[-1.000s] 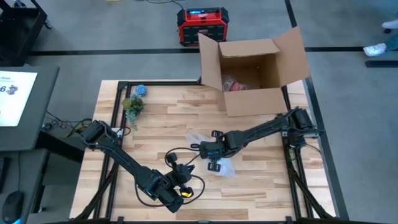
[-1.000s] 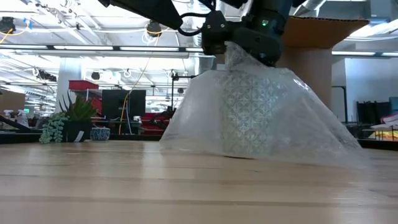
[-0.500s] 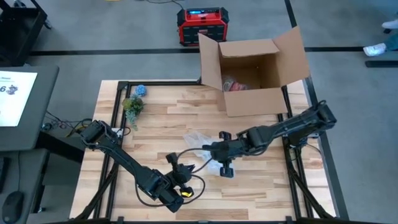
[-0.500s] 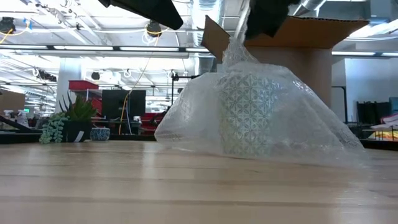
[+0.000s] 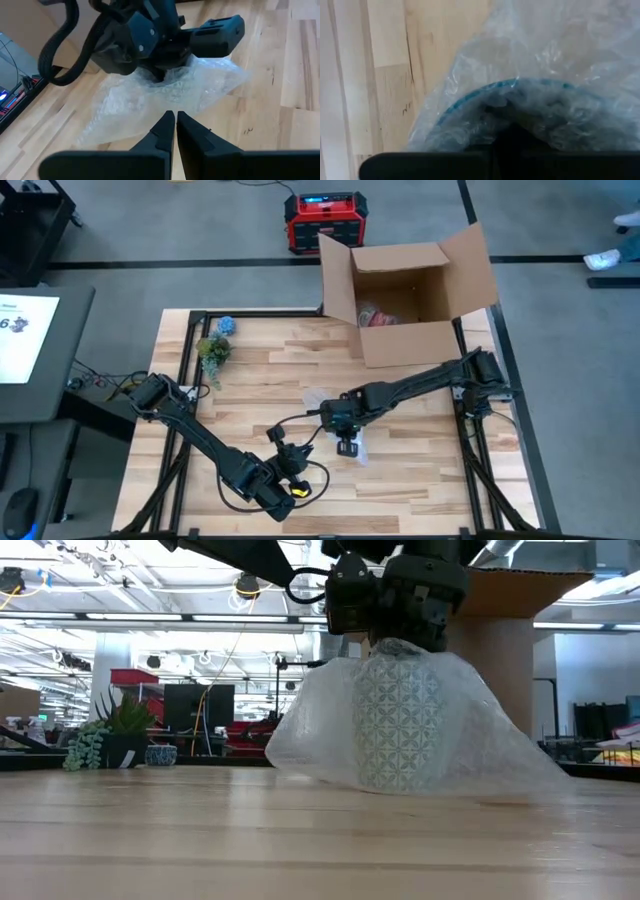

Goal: Wrap mug
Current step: Wrap the white patterned mug in the bubble wrap

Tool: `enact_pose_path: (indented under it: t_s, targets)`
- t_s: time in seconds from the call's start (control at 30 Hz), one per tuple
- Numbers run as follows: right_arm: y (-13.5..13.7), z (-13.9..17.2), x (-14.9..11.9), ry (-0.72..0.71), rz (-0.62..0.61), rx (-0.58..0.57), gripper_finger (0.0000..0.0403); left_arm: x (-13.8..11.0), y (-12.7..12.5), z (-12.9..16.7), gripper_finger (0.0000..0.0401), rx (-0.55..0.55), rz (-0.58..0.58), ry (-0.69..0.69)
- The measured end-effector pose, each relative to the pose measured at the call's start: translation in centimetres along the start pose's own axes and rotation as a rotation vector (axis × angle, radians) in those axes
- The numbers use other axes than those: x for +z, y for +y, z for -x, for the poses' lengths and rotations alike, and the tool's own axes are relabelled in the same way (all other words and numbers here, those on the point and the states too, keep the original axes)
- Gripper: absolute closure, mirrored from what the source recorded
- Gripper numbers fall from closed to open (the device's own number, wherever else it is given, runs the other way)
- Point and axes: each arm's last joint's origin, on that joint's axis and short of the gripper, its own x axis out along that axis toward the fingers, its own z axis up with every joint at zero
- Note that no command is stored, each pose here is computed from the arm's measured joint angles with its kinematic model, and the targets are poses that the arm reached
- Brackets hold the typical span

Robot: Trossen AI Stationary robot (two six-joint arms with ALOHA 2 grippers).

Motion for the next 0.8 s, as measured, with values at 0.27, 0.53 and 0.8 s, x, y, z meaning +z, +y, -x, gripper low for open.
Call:
enact_pose_path:
  t_s: [0.27,0.53,0.8]
  targets:
    - [1.6,7.4,0.2,-0.168,0.017,0.030,0.0403,0.0,0.0,0.0,0.0401,-0.001,-0.001,-0.001]
    - [2.3,9.9,-0.2,-0.262,0.006,0.039,0.0403,0.0,-0.1,0.0,0.0401,-0.006,0.001,0.001]
    - [-0.7,1.4,-0.4,-0.047,-0.046,-0.011,0.0403,0.0,-0.1,0.0,0.0401,-0.007,0.002,0.001]
